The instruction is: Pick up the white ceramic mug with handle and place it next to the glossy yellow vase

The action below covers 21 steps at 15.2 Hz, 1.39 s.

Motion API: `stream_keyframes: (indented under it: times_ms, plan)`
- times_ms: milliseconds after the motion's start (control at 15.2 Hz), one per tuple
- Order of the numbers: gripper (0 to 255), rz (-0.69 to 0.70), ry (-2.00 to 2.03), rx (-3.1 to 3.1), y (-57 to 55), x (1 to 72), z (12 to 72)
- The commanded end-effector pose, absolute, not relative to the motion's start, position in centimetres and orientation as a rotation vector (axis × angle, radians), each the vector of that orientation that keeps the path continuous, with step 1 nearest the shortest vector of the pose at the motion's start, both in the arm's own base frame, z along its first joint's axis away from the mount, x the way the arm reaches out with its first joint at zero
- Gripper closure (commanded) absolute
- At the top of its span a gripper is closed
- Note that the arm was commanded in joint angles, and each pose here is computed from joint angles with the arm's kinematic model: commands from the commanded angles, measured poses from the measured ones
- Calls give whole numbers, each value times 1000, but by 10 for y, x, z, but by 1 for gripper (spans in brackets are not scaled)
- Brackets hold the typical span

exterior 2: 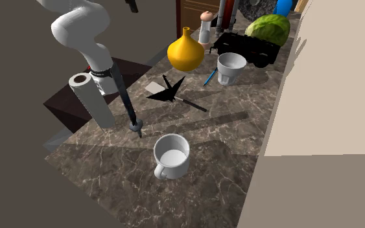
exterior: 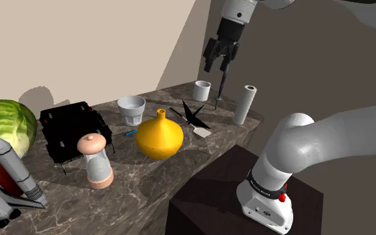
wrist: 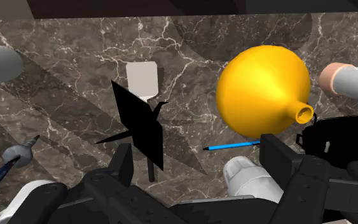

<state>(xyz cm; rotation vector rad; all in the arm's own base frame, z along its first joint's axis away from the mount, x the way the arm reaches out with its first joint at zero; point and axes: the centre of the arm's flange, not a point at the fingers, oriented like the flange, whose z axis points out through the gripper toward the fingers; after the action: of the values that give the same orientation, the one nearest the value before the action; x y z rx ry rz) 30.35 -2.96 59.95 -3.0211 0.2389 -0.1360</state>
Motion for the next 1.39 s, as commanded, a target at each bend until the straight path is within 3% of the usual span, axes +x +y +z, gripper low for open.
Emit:
stream_keyframes:
  times_ms: [0, 1320]
  plan:
    - [0, -136, 239, -3021, -30, 304, 600]
    - [0, -91, 312, -3087, -192, 461, 472]
